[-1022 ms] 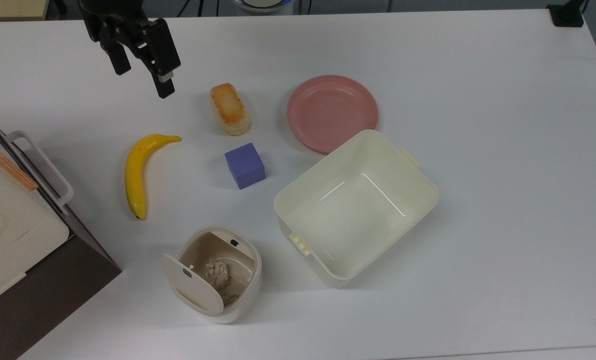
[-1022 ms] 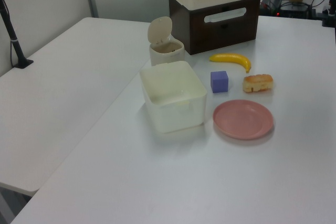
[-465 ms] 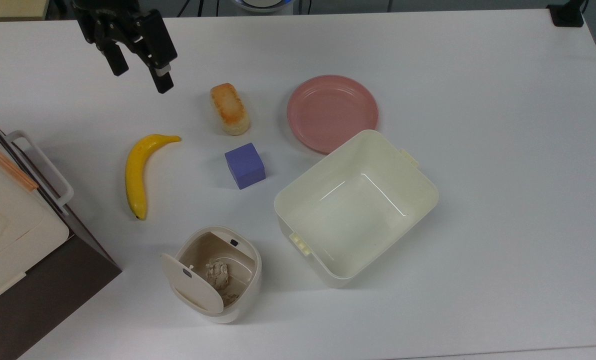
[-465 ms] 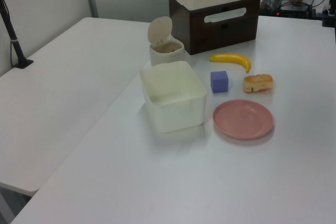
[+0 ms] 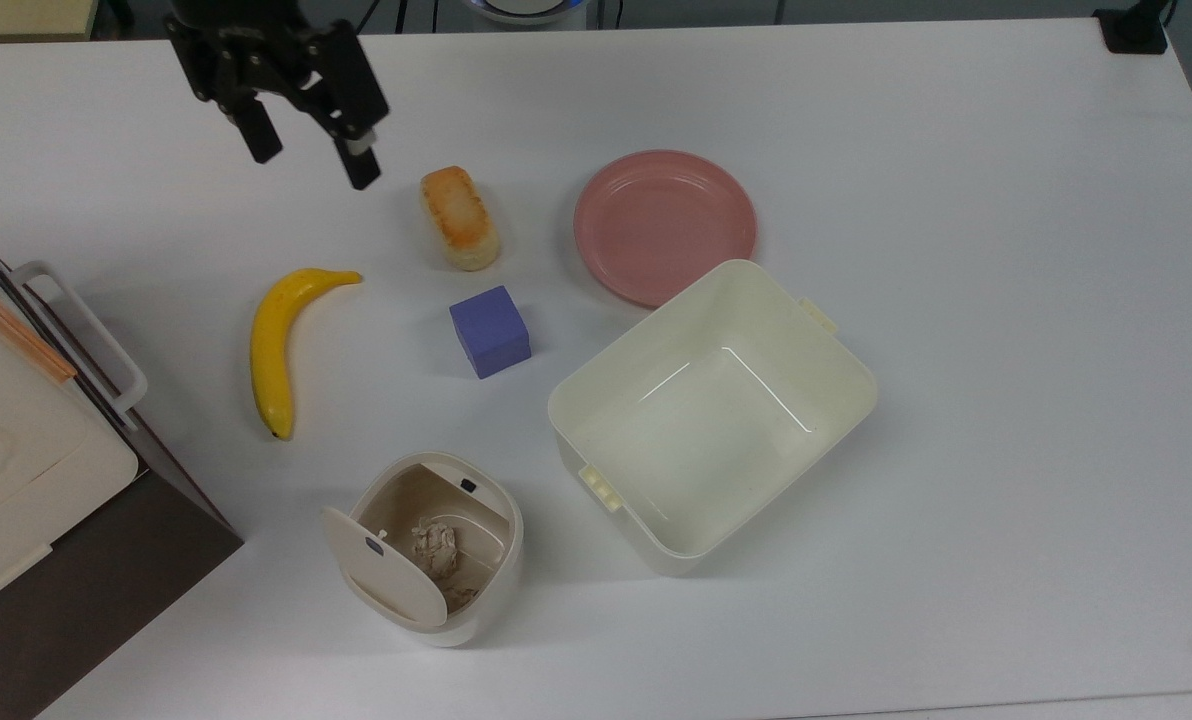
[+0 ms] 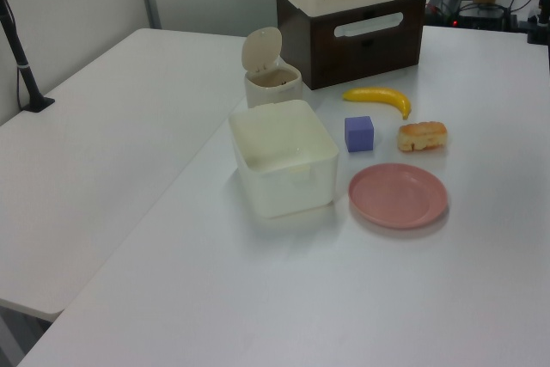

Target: Close the trash can

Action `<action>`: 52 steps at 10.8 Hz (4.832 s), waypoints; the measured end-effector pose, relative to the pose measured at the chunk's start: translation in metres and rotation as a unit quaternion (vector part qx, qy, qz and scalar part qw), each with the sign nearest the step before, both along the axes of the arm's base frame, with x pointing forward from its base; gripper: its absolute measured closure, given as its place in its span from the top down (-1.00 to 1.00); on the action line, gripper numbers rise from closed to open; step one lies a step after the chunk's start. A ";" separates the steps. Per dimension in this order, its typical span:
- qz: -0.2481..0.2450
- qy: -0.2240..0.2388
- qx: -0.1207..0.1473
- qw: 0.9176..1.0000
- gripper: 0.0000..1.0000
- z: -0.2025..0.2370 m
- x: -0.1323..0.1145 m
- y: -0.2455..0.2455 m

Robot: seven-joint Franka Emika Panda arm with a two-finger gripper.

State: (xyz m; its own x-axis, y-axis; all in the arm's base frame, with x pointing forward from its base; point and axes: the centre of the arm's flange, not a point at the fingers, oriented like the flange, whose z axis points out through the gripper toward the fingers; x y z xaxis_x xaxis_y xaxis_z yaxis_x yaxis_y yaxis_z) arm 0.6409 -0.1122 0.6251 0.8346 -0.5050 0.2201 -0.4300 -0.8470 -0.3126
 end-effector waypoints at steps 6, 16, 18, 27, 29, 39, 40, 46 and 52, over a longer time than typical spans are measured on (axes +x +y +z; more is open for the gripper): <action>0.001 -0.032 -0.003 0.999 -0.07 -0.017 0.025 0.025; -0.082 -0.244 -0.053 0.965 -0.98 -0.082 0.125 0.048; -0.086 -0.268 -0.054 0.958 -0.98 -0.086 0.134 0.047; -0.091 -0.287 -0.060 0.952 -0.98 -0.133 0.158 0.040; -0.091 -0.285 -0.060 0.952 -0.98 -0.135 0.158 0.040; -0.061 -0.267 -0.076 0.959 -0.98 -0.164 0.163 0.062; -0.053 -0.263 -0.080 0.960 -0.98 -0.170 0.163 0.068; -0.019 -0.246 -0.097 0.964 -0.98 -0.201 0.156 0.098; 0.002 -0.231 -0.098 0.968 -0.98 -0.220 0.137 0.123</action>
